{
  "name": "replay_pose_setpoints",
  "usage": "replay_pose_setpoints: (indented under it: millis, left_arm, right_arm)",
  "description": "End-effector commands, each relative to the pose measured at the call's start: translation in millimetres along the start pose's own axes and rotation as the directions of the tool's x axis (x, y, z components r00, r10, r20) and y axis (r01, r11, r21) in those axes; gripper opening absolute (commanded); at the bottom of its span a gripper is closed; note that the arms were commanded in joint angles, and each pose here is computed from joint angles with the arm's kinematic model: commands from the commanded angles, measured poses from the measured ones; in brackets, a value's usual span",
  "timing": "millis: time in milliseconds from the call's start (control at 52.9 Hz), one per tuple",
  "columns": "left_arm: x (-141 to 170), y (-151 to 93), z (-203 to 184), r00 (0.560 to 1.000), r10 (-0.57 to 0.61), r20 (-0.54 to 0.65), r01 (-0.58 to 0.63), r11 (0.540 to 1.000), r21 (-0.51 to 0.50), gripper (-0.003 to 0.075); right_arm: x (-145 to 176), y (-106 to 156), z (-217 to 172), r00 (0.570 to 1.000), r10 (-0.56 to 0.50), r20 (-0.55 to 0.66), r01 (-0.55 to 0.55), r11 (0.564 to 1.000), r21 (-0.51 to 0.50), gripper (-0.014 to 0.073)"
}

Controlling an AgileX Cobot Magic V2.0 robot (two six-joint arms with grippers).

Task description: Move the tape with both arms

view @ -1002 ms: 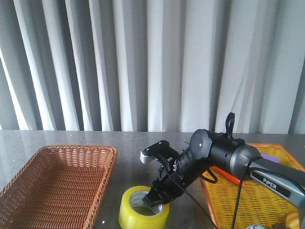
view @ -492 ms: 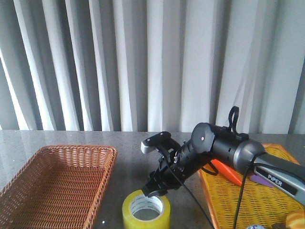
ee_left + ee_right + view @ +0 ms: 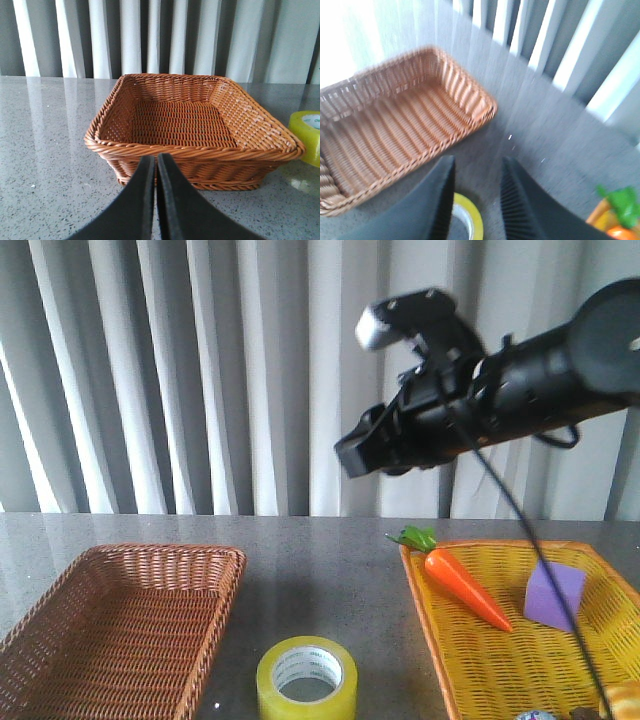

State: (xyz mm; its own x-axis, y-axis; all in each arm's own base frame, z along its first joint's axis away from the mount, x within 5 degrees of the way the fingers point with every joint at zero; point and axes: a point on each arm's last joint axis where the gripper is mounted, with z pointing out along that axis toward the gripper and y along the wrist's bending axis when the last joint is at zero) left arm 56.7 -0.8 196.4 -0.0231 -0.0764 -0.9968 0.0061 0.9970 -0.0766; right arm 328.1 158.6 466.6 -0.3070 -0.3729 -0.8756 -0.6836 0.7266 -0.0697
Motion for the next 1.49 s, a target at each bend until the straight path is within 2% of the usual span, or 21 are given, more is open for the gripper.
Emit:
replay_pose_setpoints:
  millis: [0, 113, 151, 189, 378, 435, 529, 643, 700, 756, 927, 1097, 1267, 1343, 1475]
  left_arm:
    - [-21.0, -0.6, -4.0, 0.986, -0.043, 0.159, 0.042, 0.999, 0.008, -0.0006]
    - [-24.7, -0.4, -4.6, 0.979, -0.044, 0.199, 0.043, 0.999, 0.007, -0.0006]
    - [-25.7, -0.4, -4.8, 0.977, -0.044, 0.21, 0.043, 0.999, 0.007, -0.0006]
    - [-27.1, -0.2, -5.2, 0.973, -0.052, 0.226, 0.052, 0.999, 0.008, -0.0006]
    - [-29.6, 0.0, -5.8, 0.966, -0.059, 0.253, 0.058, 0.998, 0.009, -0.0006]
    - [-31.4, 0.1, -6.3, 0.96, -0.066, 0.273, 0.065, 0.998, 0.011, -0.0006]
    - [-34.9, 0.4, -7.3, 0.936, -0.167, 0.309, 0.162, 0.986, 0.043, -0.0006]
    - [-39.4, 0.7, -8.9, 0.871, -0.354, 0.342, 0.334, 0.935, 0.116, -0.0006]
    - [-43.7, 0.3, -10.3, 0.843, -0.403, 0.355, 0.376, 0.915, 0.146, -0.0006]
    - [-50.8, -0.6, -12.2, 0.835, -0.413, 0.364, 0.381, 0.911, 0.16, -0.0006]
    - [-93.6, -8.0, -20.6, 0.908, -0.26, 0.328, 0.227, 0.964, 0.138, 0.0002]
    - [-145.9, -16.8, -1.6, 0.97, -0.18, 0.162, 0.156, 0.976, 0.148, 0.0075]
    - [-189.8, -38.0, 33.3, 0.995, -0.08, 0.052, 0.065, 0.965, 0.253, 0.0234]
    - [-202.9, -51.7, 53.2, 0.999, 0.015, 0.028, -0.023, 0.952, 0.305, 0.0319]
    - [-215.3, -78.5, 89.3, 0.987, 0.151, -0.053, -0.118, 0.912, 0.393, 0.0385]
  right_arm:
    - [-23.8, 13.2, -73.1, 0.982, -0.051, 0.184, 0.039, 0.997, 0.071, 0.0095]
    - [-13.1, 28.0, -114.4, 0.967, -0.084, 0.24, 0.06, 0.993, 0.105, -0.0011]
    - [-2.7, 31.6, -119.6, 0.968, -0.083, 0.239, 0.057, 0.992, 0.113, -0.0013]
    - [15.4, 39.4, -134.5, 0.961, -0.09, 0.261, 0.055, 0.989, 0.136, -0.0009]
    - [105.6, 60.3, -140.9, 0.974, -0.043, 0.222, 0.007, 0.987, 0.16, -0.0006]
    - [135.5, 66.8, -144.9, 0.969, -0.036, 0.243, -0.01, 0.982, 0.187, -0.0006]
    - [178.5, 74.5, -147.8, 0.957, -0.021, 0.29, -0.049, 0.972, 0.229, -0.0006]
    - [222.3, 82.2, -150.0, 0.937, 0.007, 0.349, -0.105, 0.959, 0.262, -0.0006]
    - [238.5, 85.8, -151.4, 0.932, 0.006, 0.363, -0.112, 0.956, 0.272, -0.0006]
    - [249.2, 88.5, -152.4, 0.93, -0.001, 0.368, -0.109, 0.954, 0.278, -0.0006]
    - [273.6, 92.9, -146.4, 0.941, 0.014, 0.337, -0.111, 0.956, 0.272, -0.0006]
    - [278.0, 93.6, -143.6, 0.949, 0.022, 0.316, -0.11, 0.958, 0.264, -0.0006]
    - [278.3, 93.8, -143.5, 0.95, 0.022, 0.311, -0.109, 0.959, 0.263, -0.0006]
    - [278.4, 93.8, -143.4, 0.95, 0.023, 0.31, -0.109, 0.959, 0.262, -0.0006]
    - [280.3, 95.0, -142.5, 0.957, 0.029, 0.289, -0.105, 0.962, 0.251, -0.0006]
